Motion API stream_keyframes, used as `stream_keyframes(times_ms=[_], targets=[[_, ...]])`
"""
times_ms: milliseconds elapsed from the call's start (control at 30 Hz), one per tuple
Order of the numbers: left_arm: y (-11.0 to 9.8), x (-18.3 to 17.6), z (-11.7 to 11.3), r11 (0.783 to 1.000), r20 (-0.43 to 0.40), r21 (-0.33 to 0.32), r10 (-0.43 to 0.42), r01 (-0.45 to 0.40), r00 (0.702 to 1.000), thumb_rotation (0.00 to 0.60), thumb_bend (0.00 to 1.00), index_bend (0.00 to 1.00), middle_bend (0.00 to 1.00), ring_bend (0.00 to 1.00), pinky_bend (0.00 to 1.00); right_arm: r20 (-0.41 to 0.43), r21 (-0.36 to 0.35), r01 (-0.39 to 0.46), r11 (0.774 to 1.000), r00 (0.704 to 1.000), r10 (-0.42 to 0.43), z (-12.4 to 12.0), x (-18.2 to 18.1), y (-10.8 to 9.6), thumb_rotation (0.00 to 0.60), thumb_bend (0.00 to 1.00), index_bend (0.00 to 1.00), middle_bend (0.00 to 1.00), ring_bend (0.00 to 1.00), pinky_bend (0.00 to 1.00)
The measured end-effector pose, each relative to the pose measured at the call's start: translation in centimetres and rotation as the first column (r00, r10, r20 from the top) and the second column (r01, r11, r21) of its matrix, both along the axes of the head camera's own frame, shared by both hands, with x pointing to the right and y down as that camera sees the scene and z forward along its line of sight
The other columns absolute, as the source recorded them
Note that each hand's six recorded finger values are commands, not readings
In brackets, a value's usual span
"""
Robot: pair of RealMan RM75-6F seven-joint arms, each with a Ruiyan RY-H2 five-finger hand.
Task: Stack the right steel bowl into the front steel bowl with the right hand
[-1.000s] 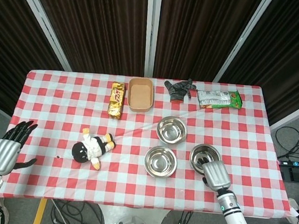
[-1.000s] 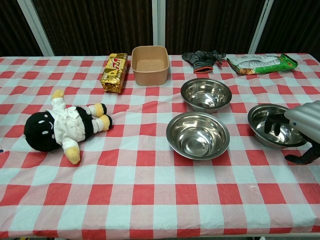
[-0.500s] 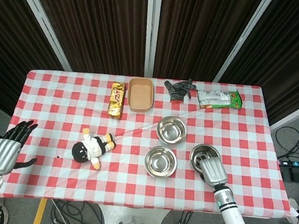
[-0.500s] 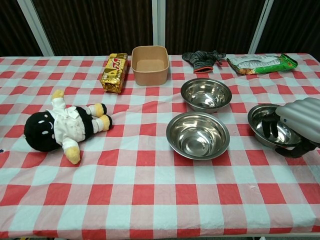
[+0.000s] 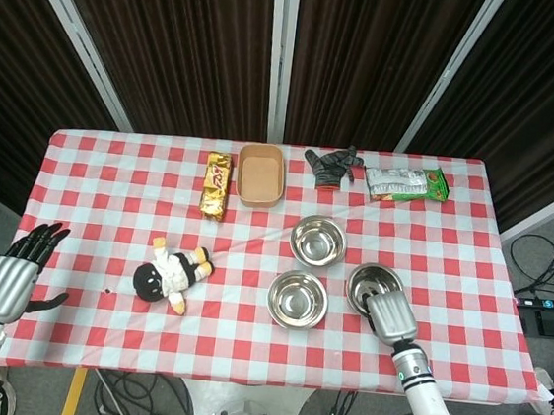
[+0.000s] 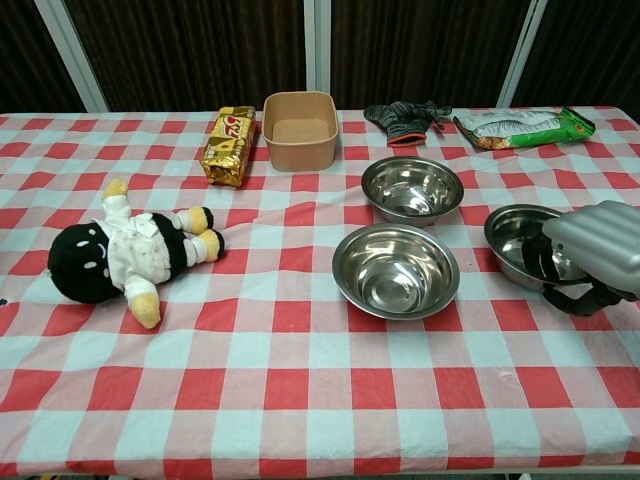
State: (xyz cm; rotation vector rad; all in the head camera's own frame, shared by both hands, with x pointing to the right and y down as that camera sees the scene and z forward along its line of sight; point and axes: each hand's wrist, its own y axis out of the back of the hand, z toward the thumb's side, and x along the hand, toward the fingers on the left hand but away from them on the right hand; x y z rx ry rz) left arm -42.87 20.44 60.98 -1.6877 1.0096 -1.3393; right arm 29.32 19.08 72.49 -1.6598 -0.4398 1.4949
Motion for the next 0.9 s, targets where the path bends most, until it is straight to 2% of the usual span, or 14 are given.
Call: stream_keyframes(times_ms=[367,767,900], targets=[[-0.1,0.2,-0.1,1.000,-0.005,-0.001,0.004,-0.004,1.000,0.600,0.05,0.13,0.17,0.09,0.22,0.001,0.024,-0.008,1.000,1.000,0.008,-0.4,0.1,-0.4,0.600,0.39,0.63,0.58,0.81,0.77],[-0.1,0.2,0.0,1.000,-0.018,-0.005,-0.001,0.000,1.000,0.600,0.05,0.13,0.17,0.09,0.22,-0.008,0.082,-0.026,0.996,1.000,0.027,-2.1,0.8,-0.4,0.600,0.40,0.66,0.61,0.81,0.77],[-0.2,0.2,-0.1,1.000,-0.018,-0.001,-0.003,0.003,1.000,0.600,0.05,0.13,0.17,0.09,0.22,0.003,0.120,-0.017,0.993,1.000,0.017,-3.2,0.4,-0.7,0.600,0.40,0.67,0.62,0.81,0.77]])
